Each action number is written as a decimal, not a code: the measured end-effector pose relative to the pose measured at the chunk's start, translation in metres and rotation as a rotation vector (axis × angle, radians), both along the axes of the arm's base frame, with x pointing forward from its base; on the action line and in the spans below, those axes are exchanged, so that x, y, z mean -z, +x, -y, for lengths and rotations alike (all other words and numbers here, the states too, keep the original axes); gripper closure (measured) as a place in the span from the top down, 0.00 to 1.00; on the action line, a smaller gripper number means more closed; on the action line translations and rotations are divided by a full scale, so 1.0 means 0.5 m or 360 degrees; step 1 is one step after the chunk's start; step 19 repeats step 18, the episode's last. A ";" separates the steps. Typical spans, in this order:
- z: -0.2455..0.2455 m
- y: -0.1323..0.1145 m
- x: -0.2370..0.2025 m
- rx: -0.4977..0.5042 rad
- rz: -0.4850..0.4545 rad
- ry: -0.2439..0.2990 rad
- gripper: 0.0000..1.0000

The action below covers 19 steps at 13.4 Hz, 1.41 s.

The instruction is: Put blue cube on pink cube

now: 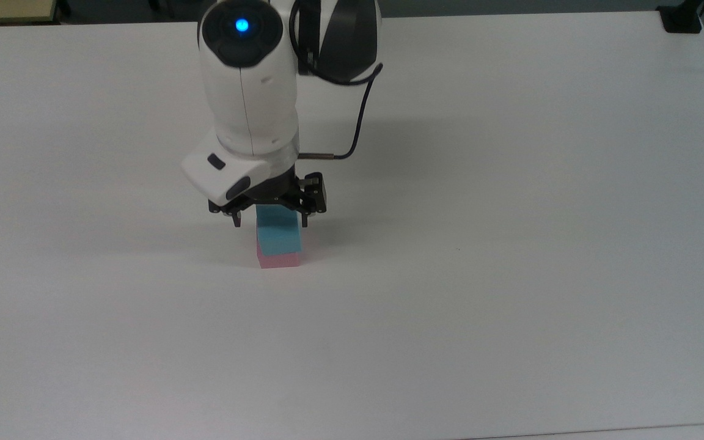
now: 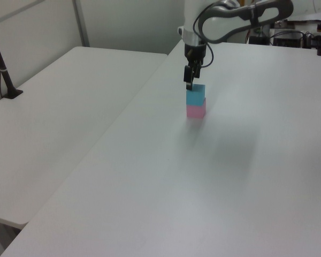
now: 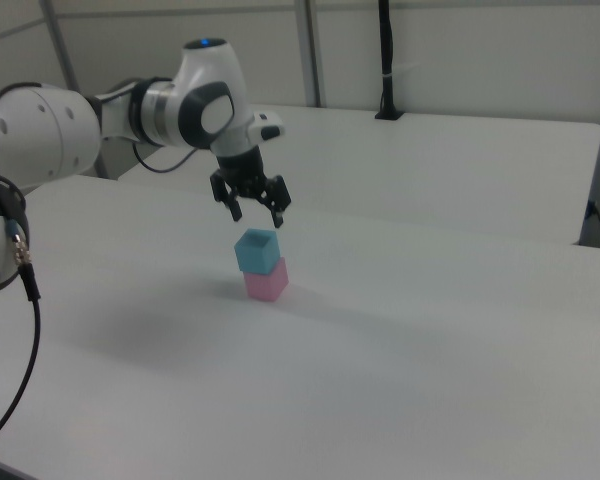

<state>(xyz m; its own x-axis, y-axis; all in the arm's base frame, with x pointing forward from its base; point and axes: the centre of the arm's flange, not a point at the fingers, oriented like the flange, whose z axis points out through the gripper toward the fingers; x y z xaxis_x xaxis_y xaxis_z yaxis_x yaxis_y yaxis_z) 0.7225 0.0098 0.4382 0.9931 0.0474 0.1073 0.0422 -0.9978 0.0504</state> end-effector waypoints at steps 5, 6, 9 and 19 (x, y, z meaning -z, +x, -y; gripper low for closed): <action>-0.010 -0.070 -0.168 0.0071 0.0007 0.0026 1.00; -0.008 -0.097 -0.203 0.0104 -0.0010 0.0029 1.00; -0.010 -0.211 -0.288 0.0128 -0.0149 -0.0028 1.00; 0.006 -0.387 -0.360 0.0131 -0.0170 -0.0006 1.00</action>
